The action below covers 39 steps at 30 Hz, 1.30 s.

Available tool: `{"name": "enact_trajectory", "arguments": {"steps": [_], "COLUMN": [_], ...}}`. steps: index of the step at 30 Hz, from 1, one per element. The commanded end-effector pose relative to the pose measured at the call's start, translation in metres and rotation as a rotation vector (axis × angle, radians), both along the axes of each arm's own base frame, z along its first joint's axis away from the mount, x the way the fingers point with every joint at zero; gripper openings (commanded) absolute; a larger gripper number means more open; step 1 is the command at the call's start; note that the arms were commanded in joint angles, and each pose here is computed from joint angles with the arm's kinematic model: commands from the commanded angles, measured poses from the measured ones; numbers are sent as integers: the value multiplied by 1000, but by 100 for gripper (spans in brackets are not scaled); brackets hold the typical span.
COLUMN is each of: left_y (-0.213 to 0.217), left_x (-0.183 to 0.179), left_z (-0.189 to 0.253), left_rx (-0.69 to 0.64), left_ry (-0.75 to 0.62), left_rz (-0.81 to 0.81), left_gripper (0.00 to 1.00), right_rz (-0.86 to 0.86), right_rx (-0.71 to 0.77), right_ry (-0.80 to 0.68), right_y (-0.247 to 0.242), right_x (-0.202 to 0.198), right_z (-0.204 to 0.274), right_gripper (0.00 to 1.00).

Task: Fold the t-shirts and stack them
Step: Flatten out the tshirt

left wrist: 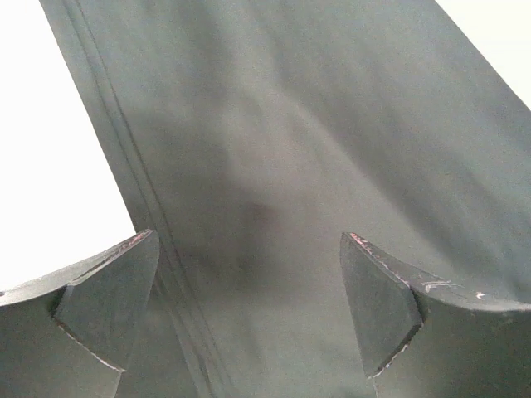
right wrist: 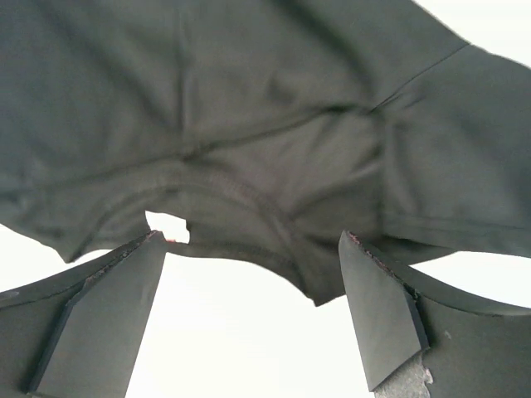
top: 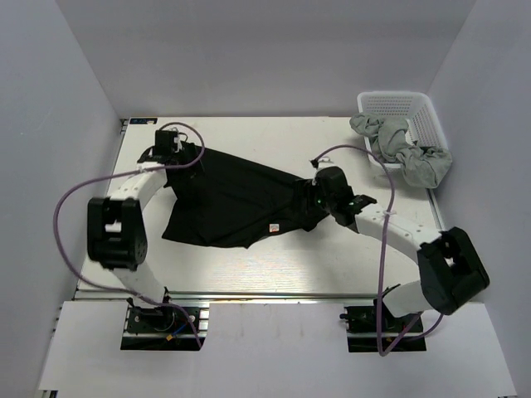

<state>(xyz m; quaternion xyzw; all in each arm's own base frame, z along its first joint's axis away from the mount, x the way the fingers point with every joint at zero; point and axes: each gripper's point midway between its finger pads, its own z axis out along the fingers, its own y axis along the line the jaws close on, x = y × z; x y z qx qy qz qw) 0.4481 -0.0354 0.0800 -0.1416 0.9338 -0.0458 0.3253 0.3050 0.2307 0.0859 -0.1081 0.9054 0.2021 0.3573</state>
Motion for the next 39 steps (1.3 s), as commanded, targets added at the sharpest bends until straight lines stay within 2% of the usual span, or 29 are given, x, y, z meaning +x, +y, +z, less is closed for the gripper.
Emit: {"name": "enact_trajectory", "arguments": {"steps": [1, 2, 3, 5, 6, 7, 8, 9, 11, 14, 17, 27, 31, 35, 39], "left_y": [-45, -49, -59, -69, -65, -71, -68, -71, -84, -94, -82, -86, -85, -85, -82], "left_x": [-56, -64, -90, -114, -139, -151, -169, -180, -198, -204, -213, -207, -196, -193, -188], "left_z": [27, 29, 13, 26, 11, 21, 9, 7, 8, 5, -7, -28, -25, -25, -26], "left_rx": [-202, -236, -274, -281, -264, -266, -254, -273, -328, -361, -283, -221, -204, -187, -166], "left_ry": [-14, -33, 21, 3, 74, 51, 81, 92, 62, 37, 96, 149, 110, 106, 99], "left_rz": [-97, -106, -116, -146, -120, -146, -145, -128, -197, -214, -168, -181, -181, -177, -161], "left_gripper": [100, 100, 100, 98, 98, 97, 97, 95, 93, 90, 90, 83, 76, 63, 61], "right_rz": [-158, -177, -232, -261, -295, -304, -323, -340, -351, -352, -344, -349, -350, -340, -331], "right_rx": [-26, -22, -65, -78, -95, -99, -104, -109, -122, -143, -130, -125, -130, -136, -134], "right_ry": [-81, -95, -88, -87, -83, -84, -89, -106, -125, -117, -97, -106, -104, -87, -77], "right_y": [-24, -27, -41, -50, -58, -63, -70, -76, -84, -91, -91, -97, -100, -99, -98], "right_x": [17, 18, 18, 15, 13, 10, 10, 8, 10, 8, 5, 6, 6, 6, 6], "right_z": [28, 35, 30, 29, 25, 23, 23, 25, 28, 23, 18, 21, 19, 13, 11], "right_gripper": [90, 90, 90, 90, 90, 90, 90, 90, 90, 90, 90, 90, 90, 90, 90]}}
